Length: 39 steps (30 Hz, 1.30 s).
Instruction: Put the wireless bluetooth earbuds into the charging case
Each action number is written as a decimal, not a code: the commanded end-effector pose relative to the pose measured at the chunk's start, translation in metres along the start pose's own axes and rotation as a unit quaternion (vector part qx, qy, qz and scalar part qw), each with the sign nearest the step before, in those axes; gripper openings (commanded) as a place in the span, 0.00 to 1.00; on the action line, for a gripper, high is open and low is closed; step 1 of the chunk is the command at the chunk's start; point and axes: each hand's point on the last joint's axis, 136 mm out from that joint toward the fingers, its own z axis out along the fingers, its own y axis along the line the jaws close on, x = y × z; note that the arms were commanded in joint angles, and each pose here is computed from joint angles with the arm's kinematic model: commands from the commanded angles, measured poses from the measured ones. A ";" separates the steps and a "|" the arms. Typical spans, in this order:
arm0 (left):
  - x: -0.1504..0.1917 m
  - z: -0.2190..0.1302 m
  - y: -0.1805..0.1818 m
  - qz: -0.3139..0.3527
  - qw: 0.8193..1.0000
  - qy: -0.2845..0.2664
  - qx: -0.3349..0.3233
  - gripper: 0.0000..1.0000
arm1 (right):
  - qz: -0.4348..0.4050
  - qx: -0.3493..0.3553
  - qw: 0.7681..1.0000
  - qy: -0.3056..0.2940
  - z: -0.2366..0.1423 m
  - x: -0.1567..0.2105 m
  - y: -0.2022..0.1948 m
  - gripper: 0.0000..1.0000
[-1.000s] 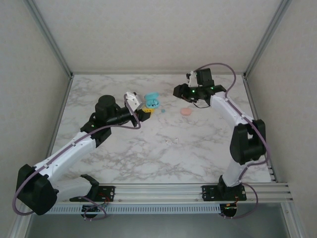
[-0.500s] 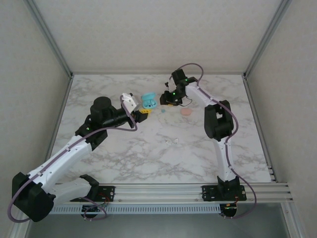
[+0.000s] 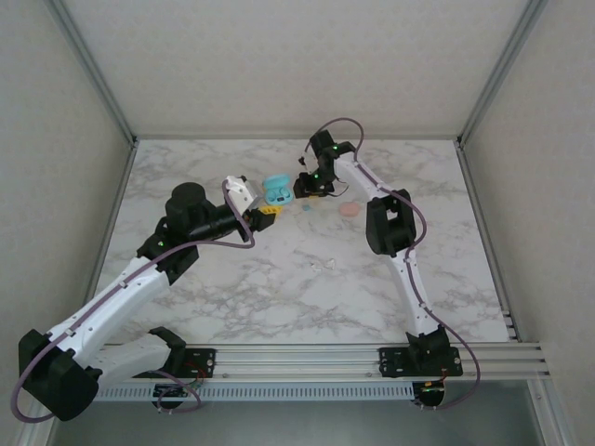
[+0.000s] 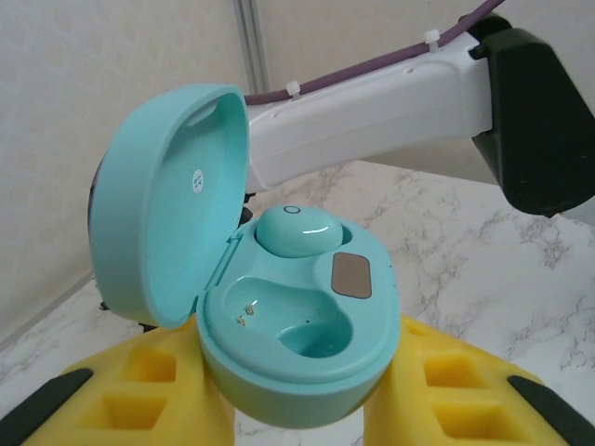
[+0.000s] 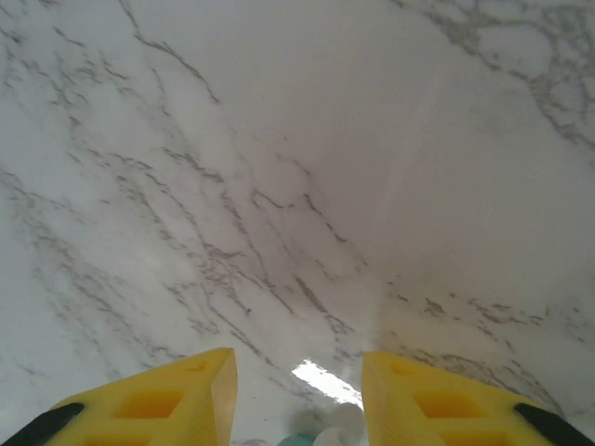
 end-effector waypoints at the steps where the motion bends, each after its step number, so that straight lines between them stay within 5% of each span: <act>1: -0.002 -0.006 0.000 0.006 1.000 -0.004 -0.007 0.24 | -0.005 -0.008 1.000 0.017 0.006 0.004 0.005 0.41; 29: 0.000 0.003 0.002 0.004 1.000 -0.001 0.001 0.23 | -0.035 0.001 0.997 0.076 -0.017 0.060 0.027 0.36; 39: -0.001 0.001 0.004 0.007 1.000 -0.001 -0.006 0.24 | -0.034 0.084 0.994 0.059 -0.027 0.050 0.010 0.38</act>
